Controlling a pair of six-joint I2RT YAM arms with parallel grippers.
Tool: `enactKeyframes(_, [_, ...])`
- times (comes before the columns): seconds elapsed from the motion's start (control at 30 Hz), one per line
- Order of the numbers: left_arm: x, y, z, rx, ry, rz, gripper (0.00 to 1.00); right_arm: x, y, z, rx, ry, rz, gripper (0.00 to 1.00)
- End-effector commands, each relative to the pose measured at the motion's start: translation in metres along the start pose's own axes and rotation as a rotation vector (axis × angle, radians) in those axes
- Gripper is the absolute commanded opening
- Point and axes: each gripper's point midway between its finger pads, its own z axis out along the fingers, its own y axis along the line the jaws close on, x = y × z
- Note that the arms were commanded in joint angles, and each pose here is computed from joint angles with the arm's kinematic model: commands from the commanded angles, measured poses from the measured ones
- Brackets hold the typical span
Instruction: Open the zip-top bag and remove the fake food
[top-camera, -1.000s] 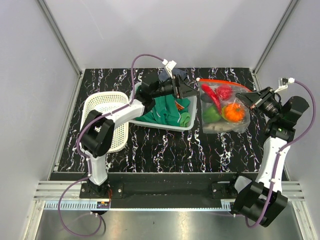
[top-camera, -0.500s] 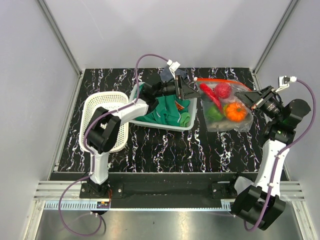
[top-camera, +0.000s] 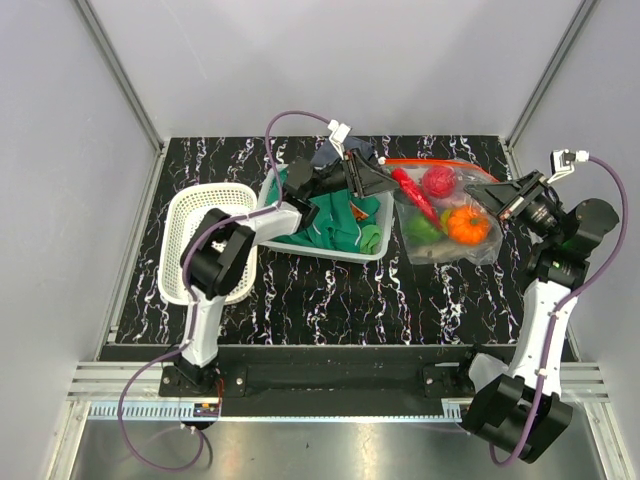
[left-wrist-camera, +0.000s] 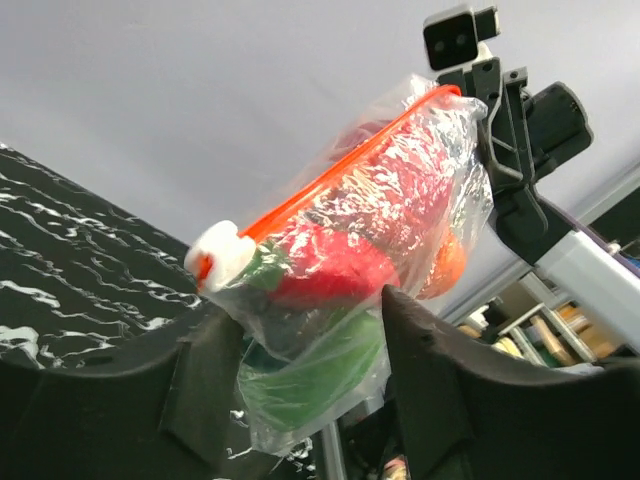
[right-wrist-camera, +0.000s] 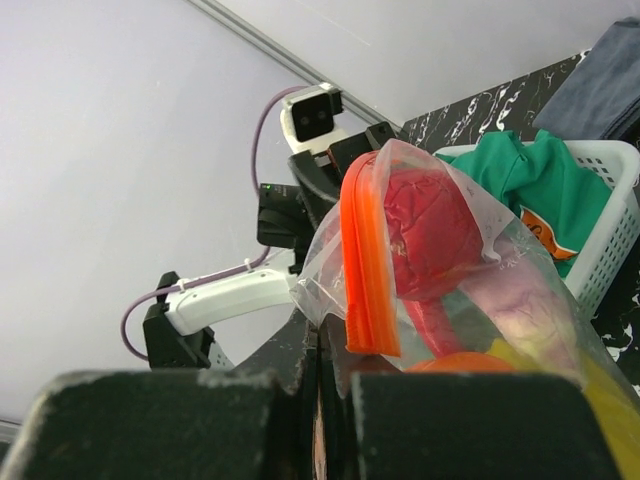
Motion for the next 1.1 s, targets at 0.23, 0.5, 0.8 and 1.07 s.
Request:
enactKeyframes(0.23, [-0.011, -0.029, -0.010, 0.077, -0.043, 0.097, 0.19, 0.002, -0.004, 0.000, 0.063, 0.011, -0.098, 0.02])
enactKeyframes(0.5, [-0.002, -0.028, -0.016, -0.028, -0.035, 0.076, 0.00, 0.004, -0.065, -0.020, 0.456, 0.005, -0.069, 0.63])
enactKeyframes(0.8, [0.035, -0.021, -0.017, -0.137, 0.073, 0.049, 0.00, -0.013, -0.070, -0.028, 0.673, 0.033, -0.287, 0.84])
enactKeyframes(1.07, [0.047, -0.036, -0.037, -0.175, 0.088, 0.046, 0.00, -0.032, -0.086, -0.022, 0.810, 0.101, -0.341, 0.99])
